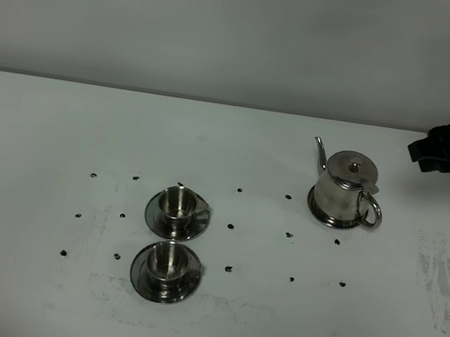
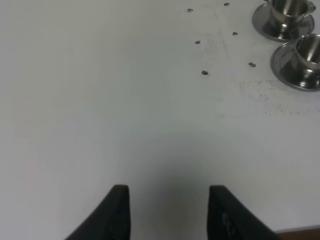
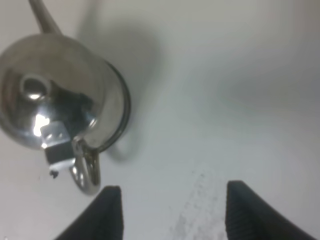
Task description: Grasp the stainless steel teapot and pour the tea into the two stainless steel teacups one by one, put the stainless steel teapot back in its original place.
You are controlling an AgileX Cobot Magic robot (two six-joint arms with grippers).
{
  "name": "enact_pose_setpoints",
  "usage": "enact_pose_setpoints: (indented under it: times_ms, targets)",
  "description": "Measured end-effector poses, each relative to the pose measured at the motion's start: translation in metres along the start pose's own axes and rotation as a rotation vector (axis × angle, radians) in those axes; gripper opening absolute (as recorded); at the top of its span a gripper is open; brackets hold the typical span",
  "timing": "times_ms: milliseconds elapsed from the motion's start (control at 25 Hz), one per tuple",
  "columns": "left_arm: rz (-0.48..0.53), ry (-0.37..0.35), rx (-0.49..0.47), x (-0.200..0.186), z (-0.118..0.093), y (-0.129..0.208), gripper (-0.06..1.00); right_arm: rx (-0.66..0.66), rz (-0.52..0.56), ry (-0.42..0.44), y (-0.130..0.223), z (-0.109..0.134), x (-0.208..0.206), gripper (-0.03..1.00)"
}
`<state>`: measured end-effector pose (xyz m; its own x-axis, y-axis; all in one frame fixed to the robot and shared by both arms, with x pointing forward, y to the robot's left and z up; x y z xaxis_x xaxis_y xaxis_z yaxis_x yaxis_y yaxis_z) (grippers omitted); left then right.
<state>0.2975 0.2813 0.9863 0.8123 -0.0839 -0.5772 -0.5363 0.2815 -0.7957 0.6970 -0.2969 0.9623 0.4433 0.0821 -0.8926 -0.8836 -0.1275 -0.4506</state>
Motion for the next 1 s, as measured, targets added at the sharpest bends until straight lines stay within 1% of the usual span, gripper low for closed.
enact_pose_setpoints:
  times_ms: [80, 160, 360, 480, 720, 1000]
  targets:
    - [0.000, 0.000, 0.000, 0.000, 0.000, 0.000, 0.38, 0.006, -0.028, 0.013, 0.007, 0.001, -0.008, 0.45]
    - [0.000, 0.000, 0.000, 0.000, 0.000, 0.000, 0.38, 0.013, -0.064, 0.025, 0.015, 0.001, -0.006, 0.45]
    - [0.000, 0.000, 0.000, 0.000, 0.000, 0.000, 0.38, 0.023, -0.107, 0.049, 0.031, -0.003, 0.026, 0.45]
    - [0.000, 0.000, 0.000, 0.000, 0.000, 0.000, 0.38, 0.014, -0.124, 0.059, 0.032, -0.005, 0.045, 0.45]
    - [0.000, 0.000, 0.000, 0.000, 0.000, 0.000, 0.38, -0.042, -0.100, 0.055, 0.039, 0.001, 0.083, 0.45]
    - [0.000, 0.000, 0.000, 0.000, 0.000, 0.000, 0.38, -0.077, -0.077, 0.028, 0.042, 0.021, 0.089, 0.45]
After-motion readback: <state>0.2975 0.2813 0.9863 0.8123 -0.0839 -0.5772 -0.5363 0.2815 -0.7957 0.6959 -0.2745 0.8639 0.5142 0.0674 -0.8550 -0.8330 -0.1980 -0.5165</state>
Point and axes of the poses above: a point on each arm's last joint axis where the gripper is mounted, x pointing out along that axis toward the gripper, z along the wrist's bending axis when the last joint is at zero, y = z × x, the point moved 8 cm from there along x, pointing out along that axis toward the gripper, and after that the axes turned 11 degrees about x, right-handed, at the moved point
